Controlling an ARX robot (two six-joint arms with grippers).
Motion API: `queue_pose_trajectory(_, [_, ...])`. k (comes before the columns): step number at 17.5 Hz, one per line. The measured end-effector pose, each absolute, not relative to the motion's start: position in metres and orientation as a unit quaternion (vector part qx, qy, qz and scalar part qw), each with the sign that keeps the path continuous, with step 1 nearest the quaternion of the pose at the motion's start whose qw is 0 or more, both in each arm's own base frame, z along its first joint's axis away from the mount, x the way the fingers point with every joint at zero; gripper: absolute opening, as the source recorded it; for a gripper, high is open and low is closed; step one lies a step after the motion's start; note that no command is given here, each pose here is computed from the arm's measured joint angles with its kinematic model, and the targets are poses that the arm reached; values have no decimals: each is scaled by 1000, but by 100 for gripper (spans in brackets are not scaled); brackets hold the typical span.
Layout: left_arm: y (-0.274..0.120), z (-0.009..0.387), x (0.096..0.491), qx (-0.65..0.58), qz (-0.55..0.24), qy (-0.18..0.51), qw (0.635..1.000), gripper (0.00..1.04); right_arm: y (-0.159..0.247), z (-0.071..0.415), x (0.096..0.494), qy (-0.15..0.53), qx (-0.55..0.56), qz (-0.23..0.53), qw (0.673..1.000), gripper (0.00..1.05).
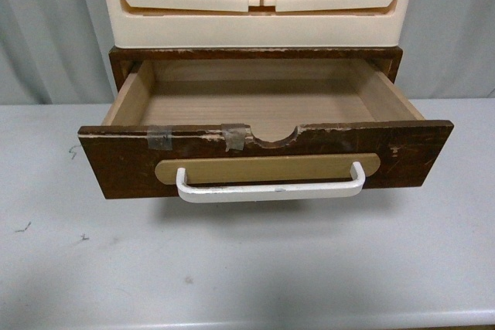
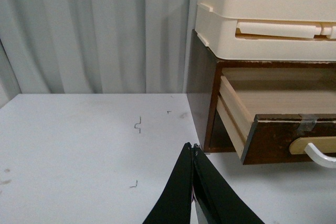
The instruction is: Open drawer
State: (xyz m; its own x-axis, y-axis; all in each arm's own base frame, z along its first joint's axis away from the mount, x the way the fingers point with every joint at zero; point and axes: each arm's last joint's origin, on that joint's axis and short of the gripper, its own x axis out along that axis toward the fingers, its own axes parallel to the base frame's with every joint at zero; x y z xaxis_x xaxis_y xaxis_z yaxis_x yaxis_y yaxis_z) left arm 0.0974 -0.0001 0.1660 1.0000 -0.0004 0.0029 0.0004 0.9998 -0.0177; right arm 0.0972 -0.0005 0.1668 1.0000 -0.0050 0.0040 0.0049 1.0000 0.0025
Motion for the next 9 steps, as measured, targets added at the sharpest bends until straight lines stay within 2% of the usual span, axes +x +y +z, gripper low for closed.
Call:
queue_pose_trajectory(2, [0, 166, 97, -9, 0, -1, 1000, 10, 0, 167, 97, -2, 1, -2, 1000, 4])
queue_pose_trajectory(5, [0, 166, 97, -9, -1, -1, 1000, 17, 0, 167, 97, -2, 1, -2, 1000, 13])
queue_pose_trajectory(9, [0, 166, 97, -9, 0, -1, 1000, 41, 0, 167, 97, -2, 1, -2, 1000, 36])
